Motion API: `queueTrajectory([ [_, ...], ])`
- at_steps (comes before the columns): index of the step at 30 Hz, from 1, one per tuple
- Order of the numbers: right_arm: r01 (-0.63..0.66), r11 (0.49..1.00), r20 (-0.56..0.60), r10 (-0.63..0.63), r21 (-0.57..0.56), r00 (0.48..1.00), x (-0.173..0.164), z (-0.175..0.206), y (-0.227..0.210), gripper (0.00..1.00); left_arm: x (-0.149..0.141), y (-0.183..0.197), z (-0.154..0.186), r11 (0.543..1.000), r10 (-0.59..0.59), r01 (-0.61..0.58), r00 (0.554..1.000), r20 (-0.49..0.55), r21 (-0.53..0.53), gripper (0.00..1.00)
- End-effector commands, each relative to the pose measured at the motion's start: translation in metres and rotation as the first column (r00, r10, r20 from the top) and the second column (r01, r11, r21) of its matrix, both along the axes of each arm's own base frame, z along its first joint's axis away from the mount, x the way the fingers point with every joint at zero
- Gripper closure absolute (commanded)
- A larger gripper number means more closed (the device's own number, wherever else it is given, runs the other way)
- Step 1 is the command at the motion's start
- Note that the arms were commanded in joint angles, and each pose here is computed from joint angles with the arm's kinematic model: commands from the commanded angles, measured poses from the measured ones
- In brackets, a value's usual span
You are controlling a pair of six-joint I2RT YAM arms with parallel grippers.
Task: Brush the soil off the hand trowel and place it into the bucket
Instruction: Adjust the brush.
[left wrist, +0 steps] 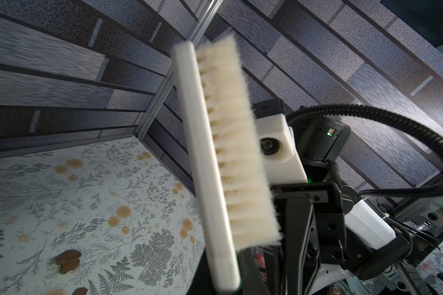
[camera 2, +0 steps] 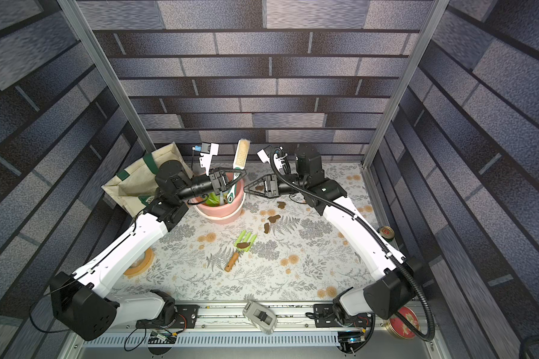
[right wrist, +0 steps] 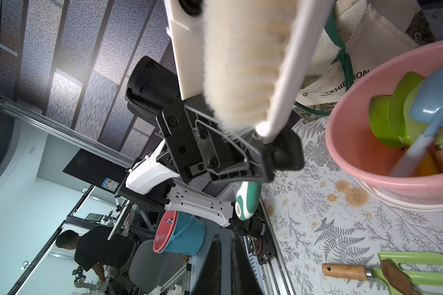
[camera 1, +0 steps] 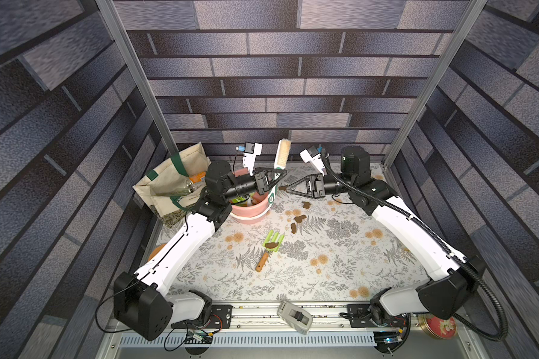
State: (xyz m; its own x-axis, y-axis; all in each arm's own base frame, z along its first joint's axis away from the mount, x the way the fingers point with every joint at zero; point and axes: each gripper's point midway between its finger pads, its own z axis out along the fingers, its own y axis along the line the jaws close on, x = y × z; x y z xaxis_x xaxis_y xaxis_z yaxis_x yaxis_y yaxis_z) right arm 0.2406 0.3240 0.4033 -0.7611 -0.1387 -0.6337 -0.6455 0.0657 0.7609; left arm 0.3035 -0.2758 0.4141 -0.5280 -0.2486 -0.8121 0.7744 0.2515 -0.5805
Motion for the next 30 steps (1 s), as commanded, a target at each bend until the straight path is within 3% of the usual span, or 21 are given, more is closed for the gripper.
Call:
queueTrajectory([
  [1, 0.046, 0.999, 0.033, -0.045, -0.014, 0.998, 0.009, 0.002, 0.002, 0.79, 0.005, -0.002, -0.001, 0.996, 0.074, -0.075, 0.997, 0.027, 0.045, 0.99],
  [4, 0.149, 0.988, 0.064, -0.146, -0.045, 0.987, 0.022, -0.003, -0.002, 0.66, 0.019, 0.006, -0.004, 0.978, 0.202, -0.202, 0.979, 0.003, 0.050, 1.00],
  [8, 0.290, 0.952, 0.087, -0.282, -0.100, 0.956, 0.043, -0.019, -0.010, 0.58, 0.046, 0.028, -0.005, 0.916, 0.398, -0.401, 0.913, -0.092, -0.023, 1.00],
  [13, 0.266, 0.963, 0.022, -0.265, -0.035, 0.964, 0.047, -0.025, 0.002, 0.54, 0.044, 0.018, 0.018, 0.928, 0.326, -0.333, 0.943, -0.065, -0.168, 1.00],
  [22, 0.225, 0.973, 0.047, -0.227, 0.042, 0.973, 0.035, -0.010, 0.015, 0.48, 0.048, 0.003, 0.030, 0.940, 0.235, -0.246, 0.969, -0.073, -0.236, 1.00],
  [30, 0.219, 0.976, 0.035, -0.219, 0.001, 0.975, 0.036, -0.021, 0.024, 0.52, 0.042, -0.005, 0.045, 0.942, 0.160, -0.173, 0.985, -0.068, -0.287, 1.00],
])
